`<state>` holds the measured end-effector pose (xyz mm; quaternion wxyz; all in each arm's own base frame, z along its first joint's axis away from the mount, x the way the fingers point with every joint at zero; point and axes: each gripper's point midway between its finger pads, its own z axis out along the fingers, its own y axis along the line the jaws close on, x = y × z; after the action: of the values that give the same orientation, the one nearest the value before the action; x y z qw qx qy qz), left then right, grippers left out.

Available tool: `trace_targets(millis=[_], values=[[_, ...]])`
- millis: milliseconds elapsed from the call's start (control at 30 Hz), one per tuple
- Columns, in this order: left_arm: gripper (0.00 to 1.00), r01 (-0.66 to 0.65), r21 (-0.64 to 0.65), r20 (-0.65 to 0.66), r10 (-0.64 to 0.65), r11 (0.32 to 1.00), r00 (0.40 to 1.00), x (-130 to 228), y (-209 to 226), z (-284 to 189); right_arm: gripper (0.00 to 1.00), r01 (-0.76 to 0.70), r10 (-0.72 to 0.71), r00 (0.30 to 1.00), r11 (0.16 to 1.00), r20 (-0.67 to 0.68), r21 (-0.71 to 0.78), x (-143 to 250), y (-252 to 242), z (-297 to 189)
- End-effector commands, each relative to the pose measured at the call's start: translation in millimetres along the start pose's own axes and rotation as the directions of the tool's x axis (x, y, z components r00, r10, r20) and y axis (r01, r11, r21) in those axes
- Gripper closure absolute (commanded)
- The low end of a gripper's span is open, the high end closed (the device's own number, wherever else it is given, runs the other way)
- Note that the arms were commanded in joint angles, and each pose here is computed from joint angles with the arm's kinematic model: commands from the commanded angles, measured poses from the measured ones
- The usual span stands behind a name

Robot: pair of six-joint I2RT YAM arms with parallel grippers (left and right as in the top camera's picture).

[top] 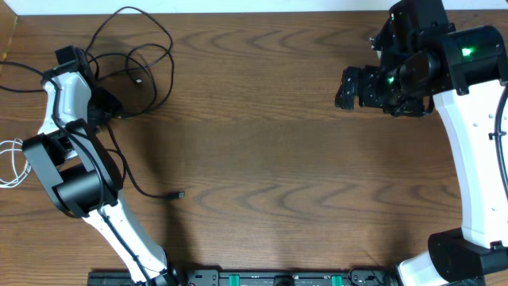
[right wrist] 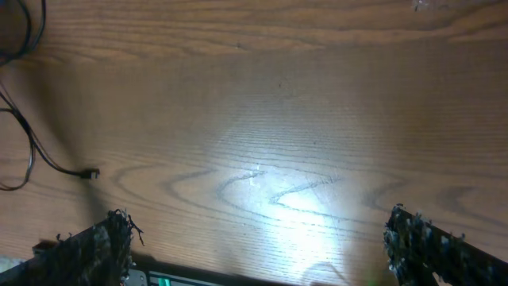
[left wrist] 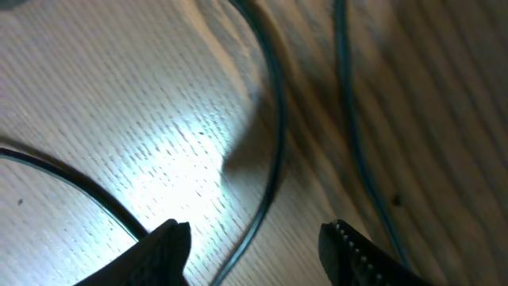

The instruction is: Untangle cables

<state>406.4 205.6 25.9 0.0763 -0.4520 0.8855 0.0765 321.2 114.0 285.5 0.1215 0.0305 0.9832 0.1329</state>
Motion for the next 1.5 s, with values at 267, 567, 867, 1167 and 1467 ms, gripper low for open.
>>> trace_targets(millis=[267,567,867,1167,1467], values=[[0.62,0.083,-0.077,-0.035,-0.086,0.994,0.996,1.7,26.6,29.6,0.01,0.019,-0.019,1.000,1.000,0.009,-0.001,1.5,1.9,-3.3],[0.72,0.129,-0.074,-0.039,-0.132,0.989,0.990,-6.3,43.3,33.0,0.01,0.019,-0.019,1.000,1.000,0.009,-0.001,1.5,2.0,-3.4],[0.85,0.138,0.031,-0.098,-0.134,0.990,0.986,0.7,23.7,32.3,0.01,0.019,-0.019,1.000,1.000,0.009,-0.001,1.5,1.9,-3.3],[0.18,0.162,0.079,-0.015,-0.162,0.984,0.987,-17.0,24.1,-12.0,0.01,0.019,-0.019,1.000,1.000,0.009,-0.001,1.5,2.0,-3.4],[0.17,0.172,0.208,-0.094,-0.155,0.963,0.983,25.5,24.7,-118.2,0.01,0.019,-0.019,1.000,1.000,0.009,-0.001,1.5,2.0,-3.4]])
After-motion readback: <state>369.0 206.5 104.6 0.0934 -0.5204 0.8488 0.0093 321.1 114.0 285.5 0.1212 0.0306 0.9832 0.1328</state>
